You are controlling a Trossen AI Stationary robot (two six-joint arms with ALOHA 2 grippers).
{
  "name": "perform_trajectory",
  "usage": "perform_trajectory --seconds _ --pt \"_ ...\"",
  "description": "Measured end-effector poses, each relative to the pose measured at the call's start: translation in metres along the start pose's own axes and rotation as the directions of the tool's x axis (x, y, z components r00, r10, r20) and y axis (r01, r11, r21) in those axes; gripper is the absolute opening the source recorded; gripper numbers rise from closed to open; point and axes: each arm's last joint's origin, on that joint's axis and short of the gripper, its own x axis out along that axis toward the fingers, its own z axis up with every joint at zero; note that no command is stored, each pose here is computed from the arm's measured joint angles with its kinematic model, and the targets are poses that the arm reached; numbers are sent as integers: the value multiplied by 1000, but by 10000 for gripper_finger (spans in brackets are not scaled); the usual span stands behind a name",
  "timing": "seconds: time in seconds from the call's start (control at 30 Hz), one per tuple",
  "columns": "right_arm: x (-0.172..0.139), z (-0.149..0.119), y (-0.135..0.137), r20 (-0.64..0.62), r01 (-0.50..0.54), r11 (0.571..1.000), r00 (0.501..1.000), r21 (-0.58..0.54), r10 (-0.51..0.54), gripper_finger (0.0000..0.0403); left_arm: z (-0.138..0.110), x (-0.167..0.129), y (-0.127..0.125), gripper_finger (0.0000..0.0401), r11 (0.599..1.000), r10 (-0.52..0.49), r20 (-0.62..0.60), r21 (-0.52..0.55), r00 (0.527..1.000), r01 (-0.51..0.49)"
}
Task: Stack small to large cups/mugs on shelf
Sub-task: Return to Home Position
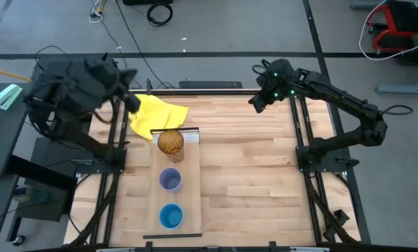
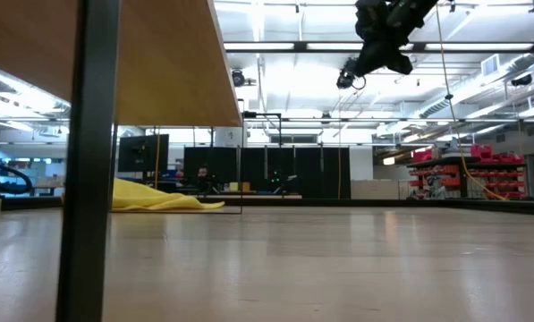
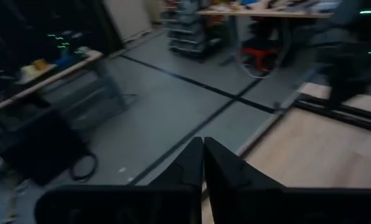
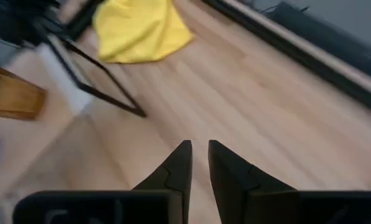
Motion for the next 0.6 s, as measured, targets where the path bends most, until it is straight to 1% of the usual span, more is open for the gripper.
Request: perform_trajectory --seconds 0.07,0.1,0.13,0.2,0.23,0.3,0.37,0.43,0.53,0.6 --pt "0 1 2 -3 -64 997 998 40 65 52 3 4 11 12 999 31 3 11 1000 -31" --pt "0 2 4 -3 -102 994 995 50 102 49 5 6 16 8 1000 22 5 17 1000 -22" --pt "-2 3 5 2 -142 988 990 55 142 46 8 8 20 7 1000 -9 11 15 1000 9" --pt "-7 5 10 25 -238 969 971 61 237 40 14 12 27 6 991 -130 38 26 991 129" --pt "-11 7 13 46 -290 955 957 57 288 37 18 13 30 8 979 -202 63 36 977 200" --pt "-23 9 22 99 -389 921 918 31 385 32 24 16 35 14 950 -312 114 67 943 306" --pt "-40 9 32 170 -463 886 872 -24 460 29 27 21 40 17 927 -373 143 96 917 362" --pt "-63 6 43 245 -522 847 812 -102 530 27 29 27 47 17 919 -394 157 94 906 383" --pt "-102 -4 56 334 -582 775 700 -245 631 27 29 42 54 11 905 -426 153 94 892 416" --pt "-129 -16 61 373 -602 723 620 -338 690 28 27 59 59 7 896 -444 141 79 885 437"
